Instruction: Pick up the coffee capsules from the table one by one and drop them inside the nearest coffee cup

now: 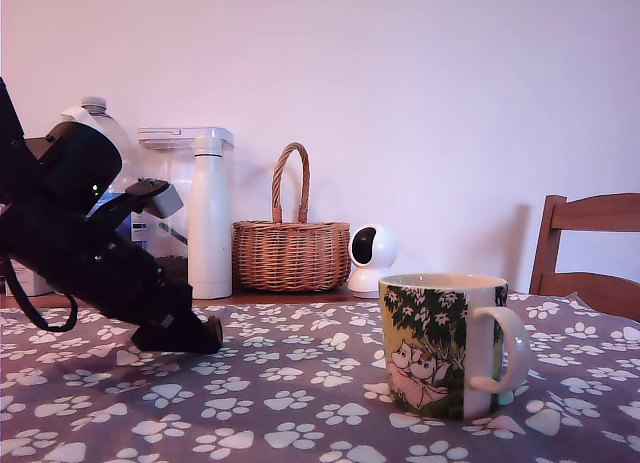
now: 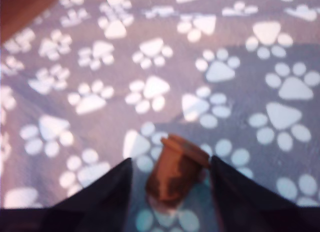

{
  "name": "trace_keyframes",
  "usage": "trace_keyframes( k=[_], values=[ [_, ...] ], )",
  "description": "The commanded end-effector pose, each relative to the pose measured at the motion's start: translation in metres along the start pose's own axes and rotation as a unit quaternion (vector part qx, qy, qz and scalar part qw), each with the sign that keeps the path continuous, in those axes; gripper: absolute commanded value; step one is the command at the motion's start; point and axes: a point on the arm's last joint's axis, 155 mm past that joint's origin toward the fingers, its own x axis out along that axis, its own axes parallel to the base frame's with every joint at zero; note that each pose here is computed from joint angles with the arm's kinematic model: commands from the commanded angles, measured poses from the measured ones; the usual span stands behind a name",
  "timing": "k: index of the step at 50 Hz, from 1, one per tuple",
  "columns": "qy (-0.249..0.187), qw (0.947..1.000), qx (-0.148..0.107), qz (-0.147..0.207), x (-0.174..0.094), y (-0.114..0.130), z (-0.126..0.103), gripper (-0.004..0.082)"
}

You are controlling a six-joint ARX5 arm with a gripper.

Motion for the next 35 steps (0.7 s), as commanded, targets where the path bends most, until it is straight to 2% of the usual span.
trace_keyframes(
  k=[1,13,31,35],
  values=[
    [0.0,1.0,0.003,0.0,-0.0024,0.0001,0.0015,0.0366],
    [0.004,1.0,0.002,-0.001,-0.0024,-0.0008,-0.0004,0.0248],
    [0.009,1.0,0.001,0.0,-0.0021,-0.0009,-0.0024,0.0212],
    [0.008,1.0,0.001,0.002,-0.0021,-0.0002,-0.002,0.0165]
  ],
)
